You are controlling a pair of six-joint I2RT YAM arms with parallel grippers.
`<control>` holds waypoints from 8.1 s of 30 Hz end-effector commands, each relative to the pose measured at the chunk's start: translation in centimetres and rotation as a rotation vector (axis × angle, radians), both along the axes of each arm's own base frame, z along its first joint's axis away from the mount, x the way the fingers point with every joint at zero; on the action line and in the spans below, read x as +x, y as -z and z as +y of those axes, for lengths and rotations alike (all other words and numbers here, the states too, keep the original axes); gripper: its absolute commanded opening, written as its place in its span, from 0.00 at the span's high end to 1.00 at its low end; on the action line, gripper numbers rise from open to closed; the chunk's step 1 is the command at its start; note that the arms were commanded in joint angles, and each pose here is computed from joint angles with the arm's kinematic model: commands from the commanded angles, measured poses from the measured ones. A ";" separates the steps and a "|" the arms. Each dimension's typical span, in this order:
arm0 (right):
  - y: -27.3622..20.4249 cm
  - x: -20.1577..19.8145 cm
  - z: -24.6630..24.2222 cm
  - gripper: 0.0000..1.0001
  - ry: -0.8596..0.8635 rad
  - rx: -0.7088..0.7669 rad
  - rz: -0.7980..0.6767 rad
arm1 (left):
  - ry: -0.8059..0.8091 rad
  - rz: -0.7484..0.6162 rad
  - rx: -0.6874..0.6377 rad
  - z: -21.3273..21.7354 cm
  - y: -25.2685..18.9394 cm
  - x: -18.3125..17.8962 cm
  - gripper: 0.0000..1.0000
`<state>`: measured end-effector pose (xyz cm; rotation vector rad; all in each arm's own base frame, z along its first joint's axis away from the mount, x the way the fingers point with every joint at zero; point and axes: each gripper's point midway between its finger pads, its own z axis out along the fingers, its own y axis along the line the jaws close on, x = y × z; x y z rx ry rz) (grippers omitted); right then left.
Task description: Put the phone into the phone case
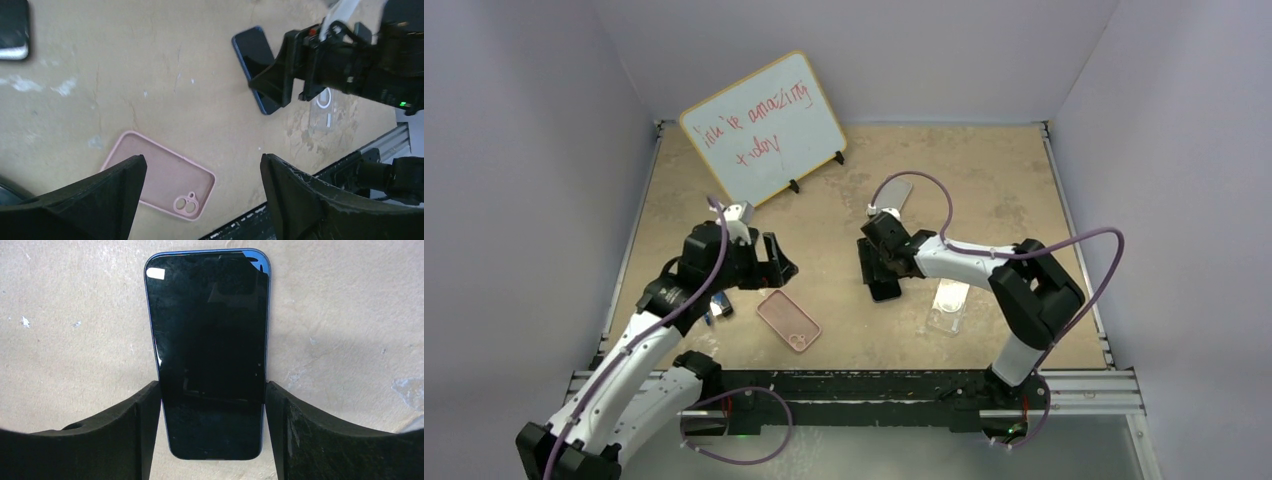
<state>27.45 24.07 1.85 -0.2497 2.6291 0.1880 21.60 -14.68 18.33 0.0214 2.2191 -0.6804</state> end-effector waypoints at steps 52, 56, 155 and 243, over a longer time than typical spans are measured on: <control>-0.2 -3.9 -2.1 0.45 0.058 0.103 0.009 | -0.490 0.633 0.056 3.6 15.9 -5.0 0.77; -0.5 -3.8 -2.0 0.45 0.054 0.117 -0.006 | -0.504 0.625 0.051 3.7 16.3 -5.0 0.79; 0.7 -3.2 -2.1 0.50 0.000 0.003 0.012 | 0.042 0.270 -0.190 -2.4 7.8 2.5 0.16; -7.4 -5.2 14.1 0.76 -0.174 0.366 -0.251 | 0.013 0.400 -0.266 -2.1 8.7 0.4 0.26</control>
